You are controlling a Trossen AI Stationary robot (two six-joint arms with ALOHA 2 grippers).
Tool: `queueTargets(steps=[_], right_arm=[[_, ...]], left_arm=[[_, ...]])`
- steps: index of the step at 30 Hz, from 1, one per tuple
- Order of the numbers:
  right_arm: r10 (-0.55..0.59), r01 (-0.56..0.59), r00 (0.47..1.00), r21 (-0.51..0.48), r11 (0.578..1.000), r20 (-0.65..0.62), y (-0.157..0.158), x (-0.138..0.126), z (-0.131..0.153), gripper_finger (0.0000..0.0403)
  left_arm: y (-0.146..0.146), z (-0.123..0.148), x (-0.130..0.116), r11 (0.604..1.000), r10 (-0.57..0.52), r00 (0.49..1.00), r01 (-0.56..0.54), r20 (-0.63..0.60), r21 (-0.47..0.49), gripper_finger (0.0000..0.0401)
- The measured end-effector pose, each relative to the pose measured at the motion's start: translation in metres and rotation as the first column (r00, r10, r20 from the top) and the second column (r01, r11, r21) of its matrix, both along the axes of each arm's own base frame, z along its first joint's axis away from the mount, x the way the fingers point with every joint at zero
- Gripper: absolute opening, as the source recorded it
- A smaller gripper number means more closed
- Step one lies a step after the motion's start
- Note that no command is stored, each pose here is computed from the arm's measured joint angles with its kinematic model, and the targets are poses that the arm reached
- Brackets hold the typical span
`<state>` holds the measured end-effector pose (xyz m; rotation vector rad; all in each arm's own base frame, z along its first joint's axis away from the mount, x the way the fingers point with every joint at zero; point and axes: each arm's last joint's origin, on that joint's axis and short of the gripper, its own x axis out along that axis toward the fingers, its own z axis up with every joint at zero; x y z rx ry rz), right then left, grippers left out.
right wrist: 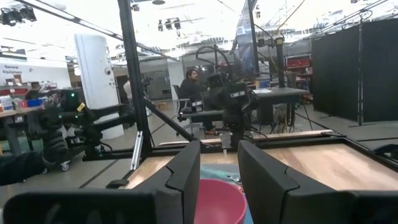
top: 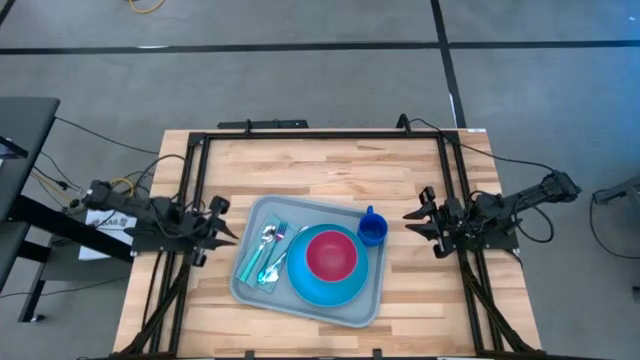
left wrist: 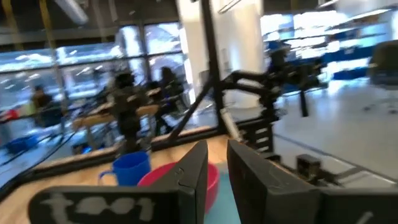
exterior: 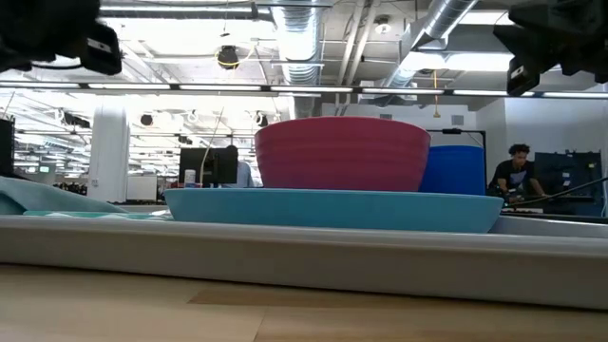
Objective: Set up tray
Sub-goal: Return to Home Position
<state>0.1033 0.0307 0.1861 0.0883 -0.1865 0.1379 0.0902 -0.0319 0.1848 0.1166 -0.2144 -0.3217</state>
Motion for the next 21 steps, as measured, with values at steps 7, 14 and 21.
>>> queueTargets(steps=[7,14,21], right_arm=[[0.0,0.0,1.0,-0.001,1.0,-0.004,0.0,0.0,0.0,0.0102],[0.0,0.0,1.0,-0.002,1.0,-0.004,0.0,0.0,0.0,0.0102],[0.0,0.0,1.0,-0.008,1.0,-0.022,0.0,0.0,-0.002,0.0102]], left_arm=[[0.006,-0.001,0.002,0.999,0.022,1.0,-0.022,0.003,0.034,0.0051],[0.008,-0.017,0.006,0.995,0.097,0.979,-0.095,-0.181,0.02,0.0051],[0.008,-0.018,0.007,0.995,0.098,0.975,-0.095,-0.198,0.025,0.0051]])
